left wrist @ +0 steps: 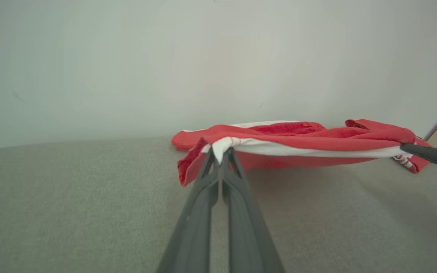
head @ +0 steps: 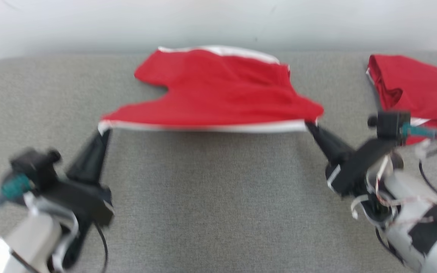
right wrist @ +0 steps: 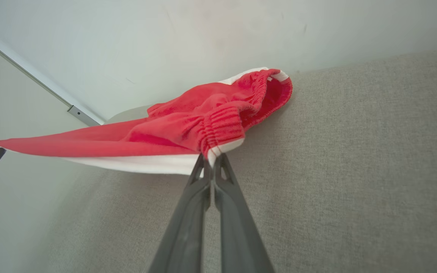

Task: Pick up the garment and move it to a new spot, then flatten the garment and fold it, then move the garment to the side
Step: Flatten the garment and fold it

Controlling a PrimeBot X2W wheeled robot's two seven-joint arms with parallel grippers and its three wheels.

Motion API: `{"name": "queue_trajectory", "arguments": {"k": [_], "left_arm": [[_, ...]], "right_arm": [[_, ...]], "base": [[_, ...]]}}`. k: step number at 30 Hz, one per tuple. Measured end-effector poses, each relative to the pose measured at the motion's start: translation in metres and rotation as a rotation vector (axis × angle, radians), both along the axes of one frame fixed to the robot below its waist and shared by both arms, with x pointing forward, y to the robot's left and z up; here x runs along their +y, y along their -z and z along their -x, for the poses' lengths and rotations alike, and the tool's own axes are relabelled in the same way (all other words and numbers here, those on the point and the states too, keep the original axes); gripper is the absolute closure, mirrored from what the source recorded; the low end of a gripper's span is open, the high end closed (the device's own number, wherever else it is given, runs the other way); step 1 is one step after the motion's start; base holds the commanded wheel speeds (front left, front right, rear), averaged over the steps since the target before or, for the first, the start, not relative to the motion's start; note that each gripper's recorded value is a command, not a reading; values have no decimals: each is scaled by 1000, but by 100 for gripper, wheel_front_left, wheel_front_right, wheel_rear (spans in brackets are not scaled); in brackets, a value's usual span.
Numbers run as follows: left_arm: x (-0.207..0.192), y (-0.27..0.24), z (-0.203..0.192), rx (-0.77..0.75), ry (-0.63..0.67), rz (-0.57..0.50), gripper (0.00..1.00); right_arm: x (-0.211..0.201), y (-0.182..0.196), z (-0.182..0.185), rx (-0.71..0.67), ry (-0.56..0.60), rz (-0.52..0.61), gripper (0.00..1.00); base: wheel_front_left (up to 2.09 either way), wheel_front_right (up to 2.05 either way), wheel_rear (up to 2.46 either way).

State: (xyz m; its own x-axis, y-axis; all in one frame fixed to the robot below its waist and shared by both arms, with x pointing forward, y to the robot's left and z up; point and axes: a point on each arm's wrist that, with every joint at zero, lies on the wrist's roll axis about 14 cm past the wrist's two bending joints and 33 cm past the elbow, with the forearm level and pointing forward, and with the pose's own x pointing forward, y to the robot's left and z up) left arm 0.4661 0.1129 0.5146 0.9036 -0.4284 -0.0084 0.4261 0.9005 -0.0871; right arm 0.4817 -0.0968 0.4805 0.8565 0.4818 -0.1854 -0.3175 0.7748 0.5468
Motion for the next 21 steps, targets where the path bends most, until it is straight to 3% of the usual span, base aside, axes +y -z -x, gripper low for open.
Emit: {"name": "queue_trajectory", "arguments": {"k": [11,21], "left_arm": [[4,18,73,89,-46,25,100],[17,47,128,209,-57,-70,100]], "right_arm": [[-7,24,67,68,3,-22,100],[-10,46,118,157,-27,-4,100]], "base": [[0,0,0],[0,0,0]]}}
